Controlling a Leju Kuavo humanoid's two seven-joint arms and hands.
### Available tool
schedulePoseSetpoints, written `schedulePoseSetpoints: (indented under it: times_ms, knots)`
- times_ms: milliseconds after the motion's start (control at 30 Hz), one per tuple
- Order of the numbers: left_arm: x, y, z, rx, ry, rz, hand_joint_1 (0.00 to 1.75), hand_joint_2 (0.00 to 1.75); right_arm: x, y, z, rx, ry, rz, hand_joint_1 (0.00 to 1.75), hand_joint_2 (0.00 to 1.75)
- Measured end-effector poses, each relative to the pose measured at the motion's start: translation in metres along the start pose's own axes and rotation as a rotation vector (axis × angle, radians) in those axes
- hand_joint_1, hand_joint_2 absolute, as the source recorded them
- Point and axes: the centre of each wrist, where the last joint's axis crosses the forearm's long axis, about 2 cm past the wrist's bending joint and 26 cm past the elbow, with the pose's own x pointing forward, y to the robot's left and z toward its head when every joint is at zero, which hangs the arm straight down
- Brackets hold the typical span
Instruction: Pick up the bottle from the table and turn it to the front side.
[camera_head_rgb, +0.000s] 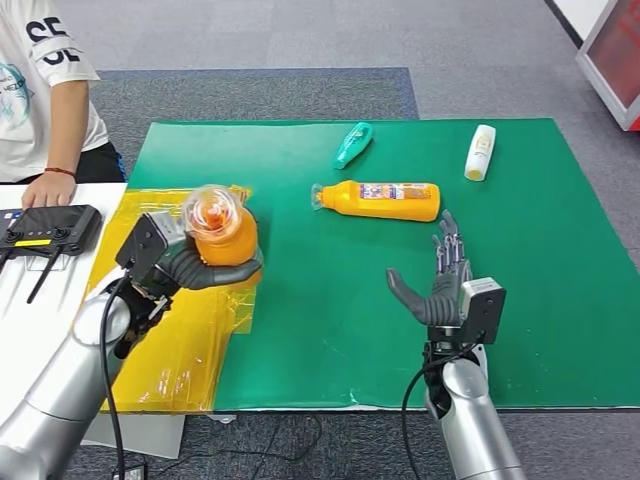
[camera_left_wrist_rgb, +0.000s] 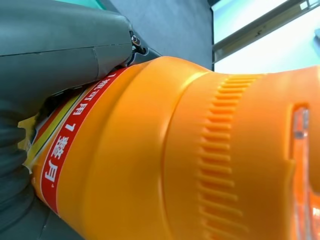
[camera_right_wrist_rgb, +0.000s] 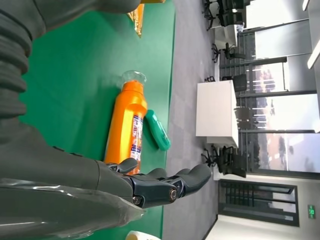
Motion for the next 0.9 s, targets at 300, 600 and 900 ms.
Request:
schedulePoseSetpoints:
  times_ms: [300, 600, 900]
  knots:
    - [0.014, 0.034, -0.026, -0.083, 0.191, -0.205, 1.75, 1.75, 0.000, 0.000, -0.002, 0.012, 0.022, 0.026, 0.00, 1.75]
    - [0.021, 0.108, -0.066, -0.291, 0.514, -0.462, 1.75, 1.75, 0.001, 0.001, -0.014, 0.045, 0.030, 0.056, 0.00, 1.75]
    - [0.011, 0.128, -0.054, -0.332, 0.570, -0.363, 1.75, 1.75, 0.000, 0.010, -0.022, 0.083, 0.031, 0.072, 0.00, 1.75]
